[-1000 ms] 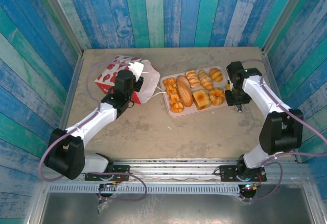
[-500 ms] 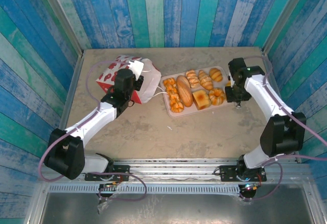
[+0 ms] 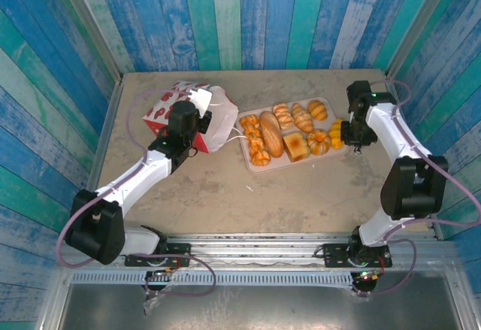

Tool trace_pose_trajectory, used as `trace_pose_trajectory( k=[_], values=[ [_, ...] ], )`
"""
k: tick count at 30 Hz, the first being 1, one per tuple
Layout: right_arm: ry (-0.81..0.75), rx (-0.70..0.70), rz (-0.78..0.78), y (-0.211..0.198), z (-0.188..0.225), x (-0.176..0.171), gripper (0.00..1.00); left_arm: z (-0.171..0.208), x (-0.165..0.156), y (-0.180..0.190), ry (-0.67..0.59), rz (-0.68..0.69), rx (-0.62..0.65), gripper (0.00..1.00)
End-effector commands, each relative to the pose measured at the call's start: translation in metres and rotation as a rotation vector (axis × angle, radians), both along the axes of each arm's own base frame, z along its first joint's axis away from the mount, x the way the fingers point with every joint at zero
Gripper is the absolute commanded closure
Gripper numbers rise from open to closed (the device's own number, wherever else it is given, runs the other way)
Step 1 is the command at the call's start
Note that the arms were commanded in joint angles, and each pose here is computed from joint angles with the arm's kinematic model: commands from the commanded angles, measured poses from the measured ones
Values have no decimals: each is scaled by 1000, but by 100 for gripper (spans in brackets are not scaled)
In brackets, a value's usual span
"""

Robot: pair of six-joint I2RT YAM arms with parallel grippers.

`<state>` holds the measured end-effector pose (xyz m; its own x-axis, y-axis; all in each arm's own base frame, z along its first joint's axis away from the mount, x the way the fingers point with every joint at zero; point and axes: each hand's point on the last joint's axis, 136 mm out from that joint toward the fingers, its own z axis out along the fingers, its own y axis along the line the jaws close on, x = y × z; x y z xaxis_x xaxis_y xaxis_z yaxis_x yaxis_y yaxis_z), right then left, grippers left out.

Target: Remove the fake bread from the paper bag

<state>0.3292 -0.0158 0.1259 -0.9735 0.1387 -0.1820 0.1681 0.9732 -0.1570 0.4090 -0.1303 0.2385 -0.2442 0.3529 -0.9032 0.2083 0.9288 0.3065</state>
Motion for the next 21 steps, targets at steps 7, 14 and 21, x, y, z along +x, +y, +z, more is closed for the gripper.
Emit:
trace_pose_trajectory(
  k=[7,14,21],
  values=[
    [-33,30,77,13,3,28,69,25,0,-3,-51,-8,-40,100],
    [-11,51,134,28,-7,35,70,23,2,-4,-47,-10,-44,100],
    [11,42,161,35,-14,35,69,25,2,-4,-49,-10,-43,100]
  ],
)
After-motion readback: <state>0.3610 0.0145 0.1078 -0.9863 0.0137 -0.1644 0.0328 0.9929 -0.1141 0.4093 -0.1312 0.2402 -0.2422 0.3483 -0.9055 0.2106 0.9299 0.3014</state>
